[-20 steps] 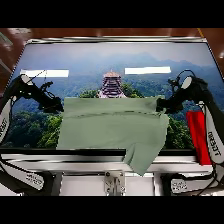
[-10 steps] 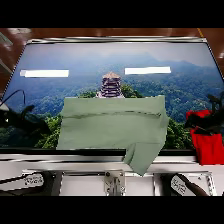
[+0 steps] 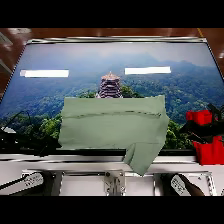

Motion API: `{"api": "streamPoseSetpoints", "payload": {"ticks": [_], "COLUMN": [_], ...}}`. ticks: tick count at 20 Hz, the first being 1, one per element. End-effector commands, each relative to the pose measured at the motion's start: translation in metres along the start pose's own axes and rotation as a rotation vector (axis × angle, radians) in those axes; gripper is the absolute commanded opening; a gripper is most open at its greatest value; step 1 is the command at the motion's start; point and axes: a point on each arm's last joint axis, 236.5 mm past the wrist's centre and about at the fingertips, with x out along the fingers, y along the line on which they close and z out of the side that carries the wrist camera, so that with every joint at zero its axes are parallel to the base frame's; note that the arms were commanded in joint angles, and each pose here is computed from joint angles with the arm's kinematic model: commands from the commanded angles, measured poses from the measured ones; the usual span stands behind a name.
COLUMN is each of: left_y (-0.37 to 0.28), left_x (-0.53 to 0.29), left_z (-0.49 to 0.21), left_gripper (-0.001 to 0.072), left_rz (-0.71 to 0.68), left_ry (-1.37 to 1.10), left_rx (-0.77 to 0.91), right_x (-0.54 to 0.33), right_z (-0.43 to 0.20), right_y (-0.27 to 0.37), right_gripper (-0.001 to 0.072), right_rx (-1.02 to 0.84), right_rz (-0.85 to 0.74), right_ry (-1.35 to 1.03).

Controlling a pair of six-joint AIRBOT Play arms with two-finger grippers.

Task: Fold the shirts.

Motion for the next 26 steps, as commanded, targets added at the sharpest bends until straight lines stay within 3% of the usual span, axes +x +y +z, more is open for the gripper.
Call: {"api": "streamPoseSetpoints", "payload": {"ticks": [1, 4, 5, 6, 9, 10, 11, 17, 19, 26], "left_y": [0.003, 0.005, 0.006, 0.006, 0.007, 0.008, 0.010, 0.012, 0.012, 0.012], "left_x": [0.008, 0.009, 0.008, 0.008, 0.008, 0.008, 0.008, 0.008, 0.008, 0.008], "left_z": [0.016, 0.019, 0.021, 0.022, 0.022, 0.022, 0.020, 0.019, 0.020, 0.019], "left_gripper": [0.0590, 0.0580, 0.0485, 0.0436, 0.0433, 0.0406, 0.0314, 0.0294, 0.0052, 0.0037], "left_rz": [-0.009, -0.003, 0.000, 0.002, 0.003, 0.006, 0.013, 0.021, 0.021, 0.022], "left_ry": [-0.092, -0.111, -0.118, -0.121, -0.120, -0.120, -0.115, -0.112, -0.112, -0.112], "left_rx": [-0.032, -0.042, -0.043, -0.043, -0.044, -0.059, -0.066, -0.095, -0.102, -0.084], "right_x": [0.001, 0.001, 0.001, 0.001, 0.001, 0.002, 0.006, 0.048, 0.051, 0.085], "right_z": [0.002, 0.002, 0.002, 0.001, 0.000, -0.003, -0.006, -0.048, -0.053, -0.080], "right_y": [0.003, 0.002, 0.002, 0.003, 0.003, 0.003, 0.003, 0.015, 0.015, 0.025], "right_gripper": [0.0587, 0.0587, 0.0587, 0.0587, 0.0586, 0.0587, 0.0587, 0.0587, 0.0587, 0.0587], "right_rx": [0.006, 0.006, 0.006, 0.006, 0.006, 0.001, -0.010, 0.000, 0.000, 0.077], "right_rz": [0.015, 0.014, 0.014, 0.015, 0.016, 0.018, 0.017, 0.127, 0.132, 0.215], "right_ry": [-0.012, -0.015, -0.013, -0.009, -0.004, 0.004, 0.017, 0.126, 0.140, 0.170]}}
